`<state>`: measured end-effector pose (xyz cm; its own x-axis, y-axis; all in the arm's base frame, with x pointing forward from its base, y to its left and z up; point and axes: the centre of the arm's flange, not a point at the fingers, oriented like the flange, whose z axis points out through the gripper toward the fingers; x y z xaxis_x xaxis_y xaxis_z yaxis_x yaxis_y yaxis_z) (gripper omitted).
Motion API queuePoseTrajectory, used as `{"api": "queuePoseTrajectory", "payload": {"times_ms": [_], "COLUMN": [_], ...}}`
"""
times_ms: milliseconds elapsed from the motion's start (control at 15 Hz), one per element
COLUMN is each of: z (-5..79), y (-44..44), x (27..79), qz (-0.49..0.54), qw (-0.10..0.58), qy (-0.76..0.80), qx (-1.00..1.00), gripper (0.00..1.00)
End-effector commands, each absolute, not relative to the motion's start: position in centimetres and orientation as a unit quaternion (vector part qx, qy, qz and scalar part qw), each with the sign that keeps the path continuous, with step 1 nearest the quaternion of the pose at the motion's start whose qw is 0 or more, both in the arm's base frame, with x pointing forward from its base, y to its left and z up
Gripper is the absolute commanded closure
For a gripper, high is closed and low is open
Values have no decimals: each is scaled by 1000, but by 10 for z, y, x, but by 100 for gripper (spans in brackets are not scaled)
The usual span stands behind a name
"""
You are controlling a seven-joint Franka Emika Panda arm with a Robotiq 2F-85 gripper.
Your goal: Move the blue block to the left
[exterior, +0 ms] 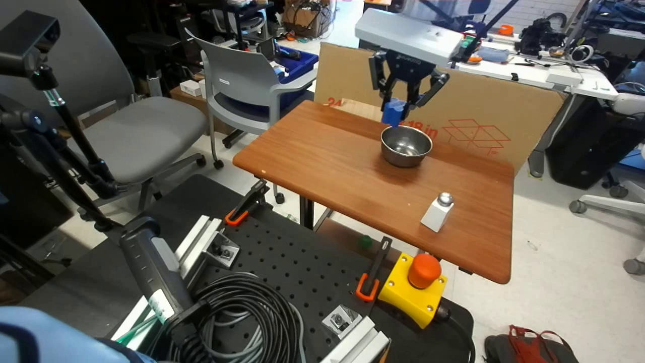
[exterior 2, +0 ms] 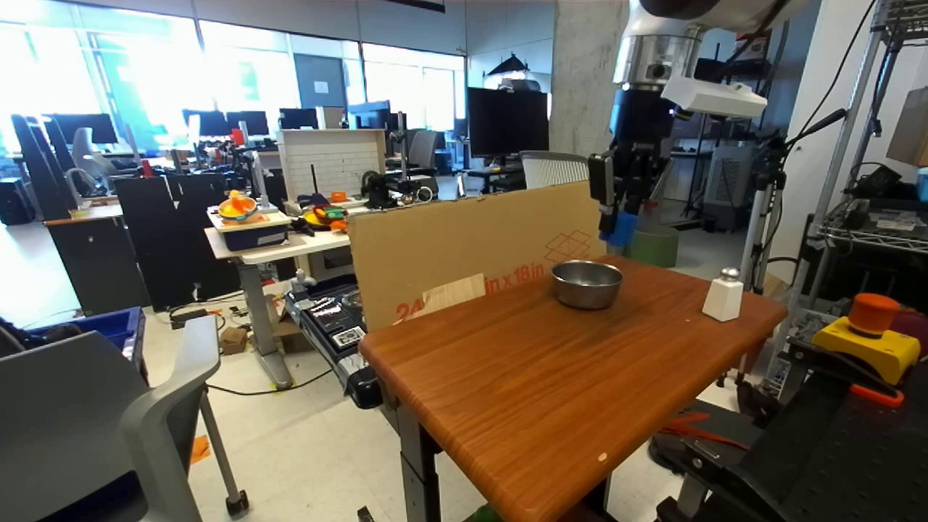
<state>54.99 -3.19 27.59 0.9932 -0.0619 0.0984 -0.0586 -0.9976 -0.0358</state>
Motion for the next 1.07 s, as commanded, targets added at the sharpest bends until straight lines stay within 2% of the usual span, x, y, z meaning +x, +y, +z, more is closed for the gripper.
{"api": "queuePoseTrajectory", "payload": {"times_ms": [0, 400, 1000], "z": [247, 200, 130], "y": [26, 72, 70], "x": [499, 492, 516], "qz": [-63, -49, 15], "qw": [17, -10, -51], "qy": [-32, -73, -79], "qx": [-997, -996, -995], "gripper": [84, 84, 84]}}
